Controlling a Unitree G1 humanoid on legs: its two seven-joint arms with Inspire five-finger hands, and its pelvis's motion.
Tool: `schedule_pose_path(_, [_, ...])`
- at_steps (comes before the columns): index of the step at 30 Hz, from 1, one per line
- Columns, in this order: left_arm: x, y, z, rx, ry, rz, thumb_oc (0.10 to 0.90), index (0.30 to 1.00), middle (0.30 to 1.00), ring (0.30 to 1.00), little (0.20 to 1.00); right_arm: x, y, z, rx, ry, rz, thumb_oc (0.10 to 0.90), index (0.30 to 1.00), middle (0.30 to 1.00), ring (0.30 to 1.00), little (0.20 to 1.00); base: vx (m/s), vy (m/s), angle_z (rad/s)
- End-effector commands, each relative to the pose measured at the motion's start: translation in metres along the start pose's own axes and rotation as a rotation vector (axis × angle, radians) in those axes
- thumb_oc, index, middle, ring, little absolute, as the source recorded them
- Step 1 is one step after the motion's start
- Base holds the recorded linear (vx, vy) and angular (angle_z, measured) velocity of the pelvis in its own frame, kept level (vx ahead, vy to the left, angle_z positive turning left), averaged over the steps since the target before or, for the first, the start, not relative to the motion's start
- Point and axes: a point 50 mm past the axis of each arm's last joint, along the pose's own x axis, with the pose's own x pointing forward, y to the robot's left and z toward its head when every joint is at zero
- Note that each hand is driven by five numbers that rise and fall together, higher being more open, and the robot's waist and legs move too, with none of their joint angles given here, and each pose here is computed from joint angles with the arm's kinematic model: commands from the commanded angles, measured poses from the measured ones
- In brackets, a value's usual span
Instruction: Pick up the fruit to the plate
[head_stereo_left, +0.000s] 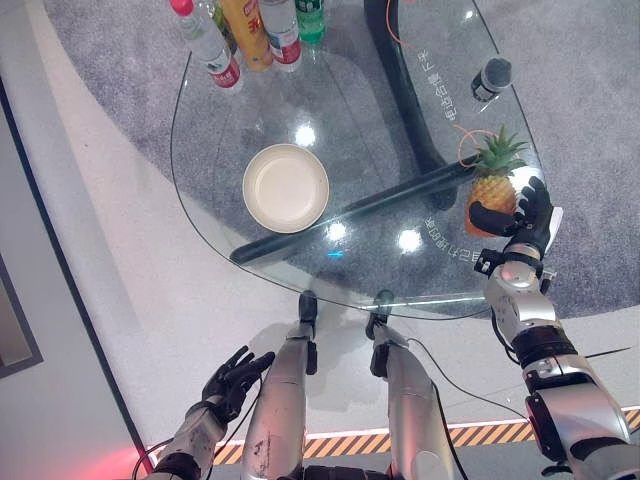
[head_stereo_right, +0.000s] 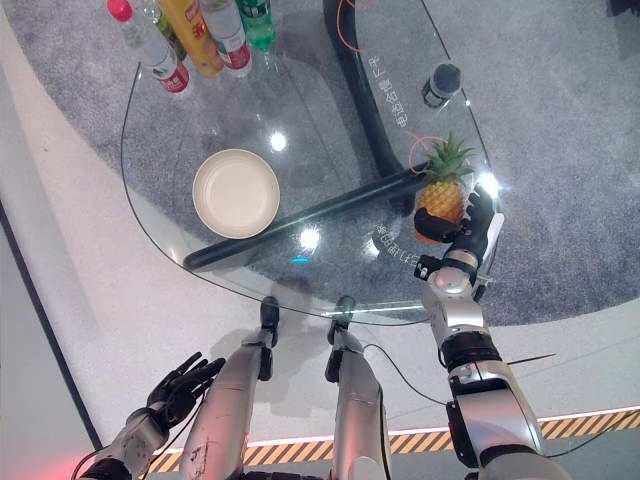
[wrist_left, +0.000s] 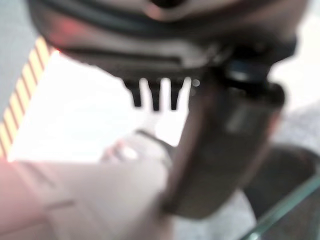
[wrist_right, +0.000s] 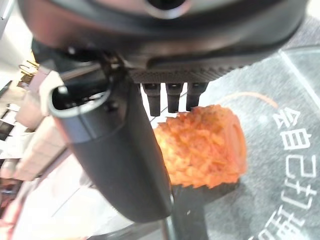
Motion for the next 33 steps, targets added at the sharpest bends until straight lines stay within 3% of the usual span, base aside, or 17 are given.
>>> schedule_pose_path(1, [-0.003,-0.009,-0.019,-0.017,0.042,-0.026,0.800,0.900,0.900,0.900,0.900,0.014,-0.018,0.033,-0.035,-0.098,-0.082,0.800,0.900,0.900,0.900,0.900,0.01,0.058,0.01])
schedule_pose_path(20, [-0.002,-0.016,-0.023,-0.001,0.058,-0.063,0.800,0.900,0.900,0.900,0.900,0.020,-0.002,0.010,-0.090,0.213,0.069,0.800,0.900,0.900,0.900,0.900,0.01,0.008,0.00])
schedule_pose_path(32, [-0.003,-0.014,-0.023,0.017,0.061,-0.075,0.800,0.900,0.900,0.900,0.900,0.023,-0.014,-0.008,-0.152,0.417,0.103,0.800,0.900,0.900,0.900,0.900,0.01,-0.004,0.02])
schedule_pose_path(33, [-0.003,-0.014,-0.023,0.017,0.061,-0.076,0.800,0.900,0.900,0.900,0.900,0.024,-0.014,-0.008,-0.153,0.419,0.102,0.756,0.862,0.862,0.862,0.856,0.00,0.000,0.00])
